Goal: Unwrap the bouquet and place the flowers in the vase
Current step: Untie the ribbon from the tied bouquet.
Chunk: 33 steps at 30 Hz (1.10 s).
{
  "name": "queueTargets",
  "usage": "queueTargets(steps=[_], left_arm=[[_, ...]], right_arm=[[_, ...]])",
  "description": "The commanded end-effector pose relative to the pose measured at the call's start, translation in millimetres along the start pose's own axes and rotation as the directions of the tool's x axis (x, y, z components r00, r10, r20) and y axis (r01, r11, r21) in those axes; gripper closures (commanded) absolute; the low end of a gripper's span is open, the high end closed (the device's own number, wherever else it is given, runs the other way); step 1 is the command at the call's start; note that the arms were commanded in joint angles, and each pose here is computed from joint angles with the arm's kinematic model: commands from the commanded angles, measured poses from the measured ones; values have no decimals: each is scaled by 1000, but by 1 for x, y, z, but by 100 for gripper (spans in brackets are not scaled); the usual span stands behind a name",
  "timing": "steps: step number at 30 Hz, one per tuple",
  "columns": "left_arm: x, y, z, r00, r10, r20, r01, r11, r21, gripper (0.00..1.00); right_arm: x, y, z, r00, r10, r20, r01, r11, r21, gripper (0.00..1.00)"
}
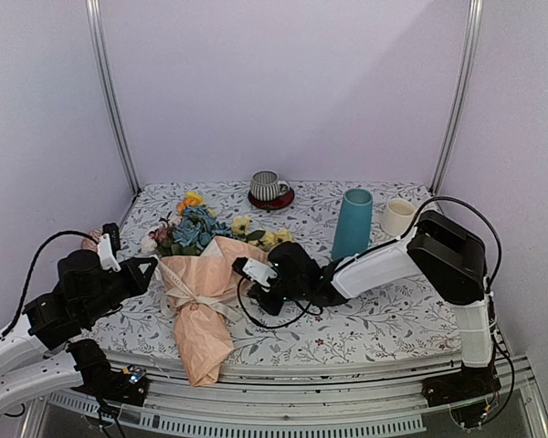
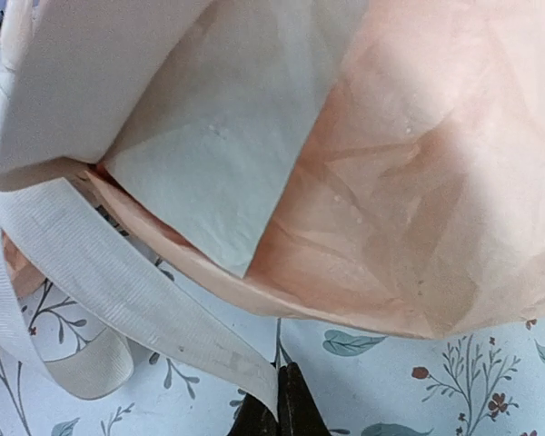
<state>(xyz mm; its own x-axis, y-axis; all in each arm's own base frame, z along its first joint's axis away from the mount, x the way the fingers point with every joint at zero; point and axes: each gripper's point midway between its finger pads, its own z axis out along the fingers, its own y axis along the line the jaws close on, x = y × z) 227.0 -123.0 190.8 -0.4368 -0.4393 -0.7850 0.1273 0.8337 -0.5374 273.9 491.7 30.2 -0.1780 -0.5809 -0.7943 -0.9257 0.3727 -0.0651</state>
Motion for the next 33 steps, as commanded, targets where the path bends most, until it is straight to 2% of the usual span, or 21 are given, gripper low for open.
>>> queueTargets(steps=[1,11,18,26,33], left_arm=[[-2,1,0,1000,1,-1,-1,1000,-5,100],[2,-9,7,1000,8,-25,-7,999,33,100],[3,-34,21,997,49,-63,-42,993,110,100],[13,-52,46,983,106,-153,-87,988,125,100],[7,-49,41,988,97,-121,-83,990,118,100]], right_arm=[[-37,-14,-31,992,20,123,-26,998,51,98],[-34,-41,-53,983,103,154,-115,991,68,98],[-26,-73,-65,970,182,161,-201,974,109,98],[-18,-109,-84,955,233,185,-271,939,213,98],[-12,-133,-103,936,263,234,-334,875,351,98]])
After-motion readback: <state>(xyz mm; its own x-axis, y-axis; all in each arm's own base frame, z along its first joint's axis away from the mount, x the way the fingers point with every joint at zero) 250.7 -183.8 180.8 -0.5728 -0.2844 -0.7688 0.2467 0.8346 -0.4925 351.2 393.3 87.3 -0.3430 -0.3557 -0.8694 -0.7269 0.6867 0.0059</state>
